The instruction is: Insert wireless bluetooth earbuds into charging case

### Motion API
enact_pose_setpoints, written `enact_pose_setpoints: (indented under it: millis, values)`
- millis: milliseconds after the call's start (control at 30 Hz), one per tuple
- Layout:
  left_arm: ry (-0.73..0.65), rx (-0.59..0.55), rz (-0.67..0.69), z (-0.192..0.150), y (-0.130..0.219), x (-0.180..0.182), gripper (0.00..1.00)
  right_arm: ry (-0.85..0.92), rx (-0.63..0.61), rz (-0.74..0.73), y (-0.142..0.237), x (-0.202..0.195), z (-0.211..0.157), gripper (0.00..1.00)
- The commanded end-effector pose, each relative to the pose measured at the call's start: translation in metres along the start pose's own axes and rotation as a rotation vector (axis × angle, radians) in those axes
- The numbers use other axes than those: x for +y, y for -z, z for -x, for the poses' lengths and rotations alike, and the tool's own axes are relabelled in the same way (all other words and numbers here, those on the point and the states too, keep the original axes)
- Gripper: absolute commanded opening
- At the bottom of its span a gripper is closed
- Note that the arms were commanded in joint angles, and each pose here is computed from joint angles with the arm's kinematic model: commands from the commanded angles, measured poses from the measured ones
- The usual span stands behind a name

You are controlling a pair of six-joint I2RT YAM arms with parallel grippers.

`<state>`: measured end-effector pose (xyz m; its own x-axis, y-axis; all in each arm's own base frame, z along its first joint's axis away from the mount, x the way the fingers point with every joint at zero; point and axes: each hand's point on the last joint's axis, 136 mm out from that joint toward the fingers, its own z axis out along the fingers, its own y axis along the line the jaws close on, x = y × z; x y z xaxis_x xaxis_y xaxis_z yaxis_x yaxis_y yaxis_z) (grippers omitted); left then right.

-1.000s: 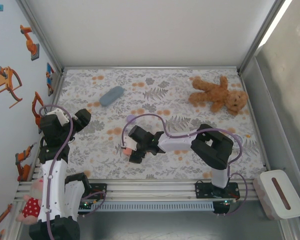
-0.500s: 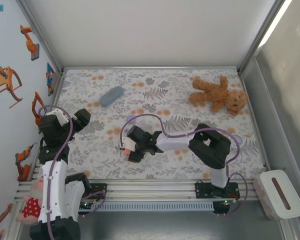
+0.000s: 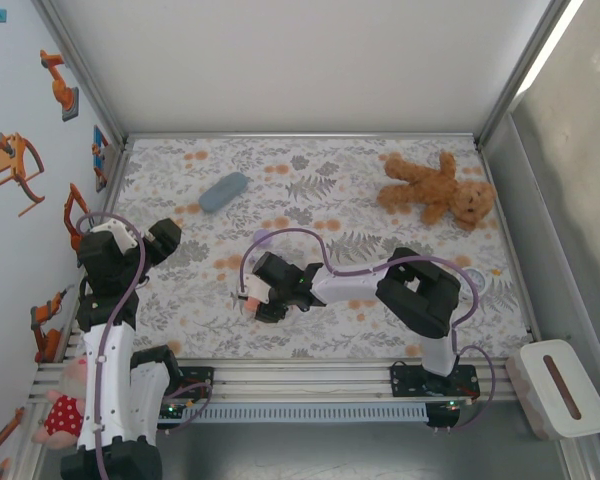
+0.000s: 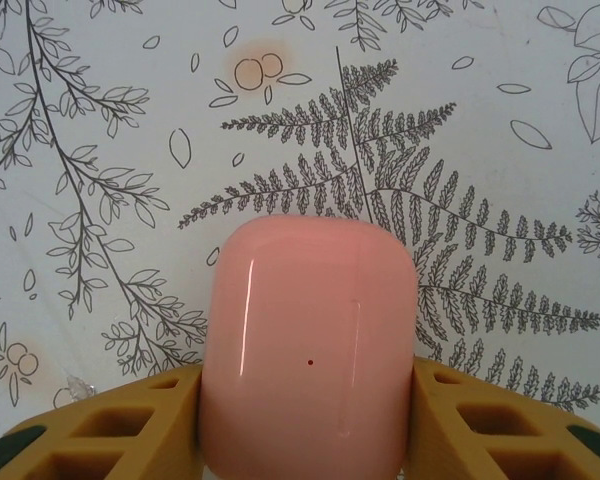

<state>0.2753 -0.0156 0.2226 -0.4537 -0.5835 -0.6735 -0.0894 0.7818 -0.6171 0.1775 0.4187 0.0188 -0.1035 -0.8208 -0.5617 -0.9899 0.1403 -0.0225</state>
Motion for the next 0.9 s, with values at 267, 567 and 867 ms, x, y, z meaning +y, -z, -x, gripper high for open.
enact_pose_setpoints:
  millis: [267, 567, 867]
  values:
    - [-0.038, 0.070, -0.102, -0.011, 0.012, -0.022, 0.86, 0.026, -0.156, -0.183, 0.046, -0.033, 0.039, 0.46]
    - [-0.074, 0.231, -0.454, -0.024, 0.039, -0.091, 0.83, 0.173, -0.295, -0.382, 0.146, -0.056, 0.076, 0.46]
    - [-0.172, 0.401, -0.779, -0.048, 0.078, -0.153, 0.82, 0.385, -0.366, -0.538, 0.229, -0.063, 0.113, 0.46]
